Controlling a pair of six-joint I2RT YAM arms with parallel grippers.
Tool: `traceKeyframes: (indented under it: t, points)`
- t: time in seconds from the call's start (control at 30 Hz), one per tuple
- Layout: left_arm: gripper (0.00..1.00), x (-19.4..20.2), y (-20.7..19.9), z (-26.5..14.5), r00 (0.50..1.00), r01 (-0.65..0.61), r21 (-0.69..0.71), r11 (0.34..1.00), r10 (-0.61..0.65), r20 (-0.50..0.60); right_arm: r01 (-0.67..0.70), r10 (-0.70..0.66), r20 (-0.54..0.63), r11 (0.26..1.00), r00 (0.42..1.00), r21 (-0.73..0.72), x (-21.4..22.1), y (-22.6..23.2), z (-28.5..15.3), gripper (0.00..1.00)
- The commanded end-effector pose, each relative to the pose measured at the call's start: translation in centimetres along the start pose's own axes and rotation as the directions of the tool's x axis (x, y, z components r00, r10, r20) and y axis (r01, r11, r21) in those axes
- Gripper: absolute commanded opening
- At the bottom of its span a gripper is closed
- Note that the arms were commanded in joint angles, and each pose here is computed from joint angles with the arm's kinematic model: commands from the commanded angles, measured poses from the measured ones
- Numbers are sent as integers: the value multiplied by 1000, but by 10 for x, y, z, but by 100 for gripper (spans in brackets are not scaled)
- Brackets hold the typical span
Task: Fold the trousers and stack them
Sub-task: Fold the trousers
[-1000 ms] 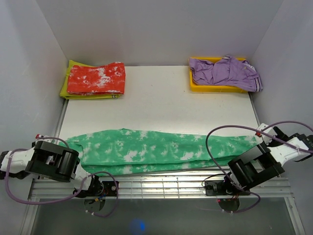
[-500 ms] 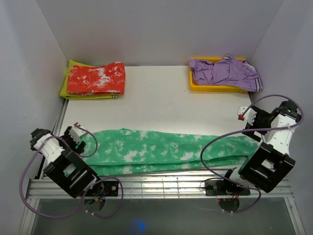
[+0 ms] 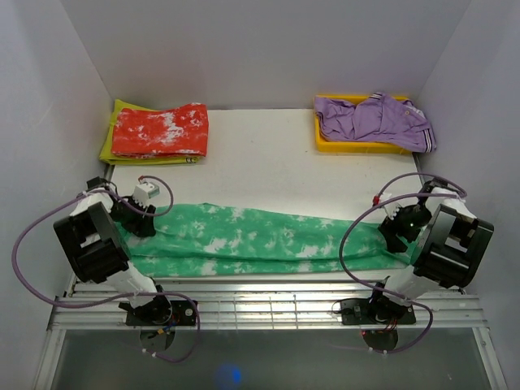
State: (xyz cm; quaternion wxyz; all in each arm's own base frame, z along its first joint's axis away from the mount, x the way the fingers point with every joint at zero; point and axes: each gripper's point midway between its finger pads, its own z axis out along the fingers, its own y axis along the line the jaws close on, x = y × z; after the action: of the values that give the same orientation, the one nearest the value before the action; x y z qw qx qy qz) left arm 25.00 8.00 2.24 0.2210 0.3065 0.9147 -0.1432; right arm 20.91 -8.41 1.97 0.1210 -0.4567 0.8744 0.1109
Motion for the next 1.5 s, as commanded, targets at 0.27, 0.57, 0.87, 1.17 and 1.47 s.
traceKeyframes:
  t: [0.27,0.57,0.87,1.17,1.47]
  points:
    - [65,-81,45,-1,994,39,-62,997,-32,104,-178,152,141,964,978,199,-64,-87,-49,82]
    - [98,-156,7,-114,931,-5,-223,975,86,356,-456,331,404,849,853,268,-119,-64,-167,98]
    - [98,-187,-7,-169,860,235,-252,939,-80,504,-711,594,402,647,697,277,-72,-35,-147,93]
    - [92,-189,-18,-161,858,246,-155,957,-141,494,-901,848,306,405,433,154,-4,-27,-98,82]
    - [93,-175,-7,-133,886,238,-111,965,-169,431,-968,951,182,250,248,15,6,-30,-86,73]
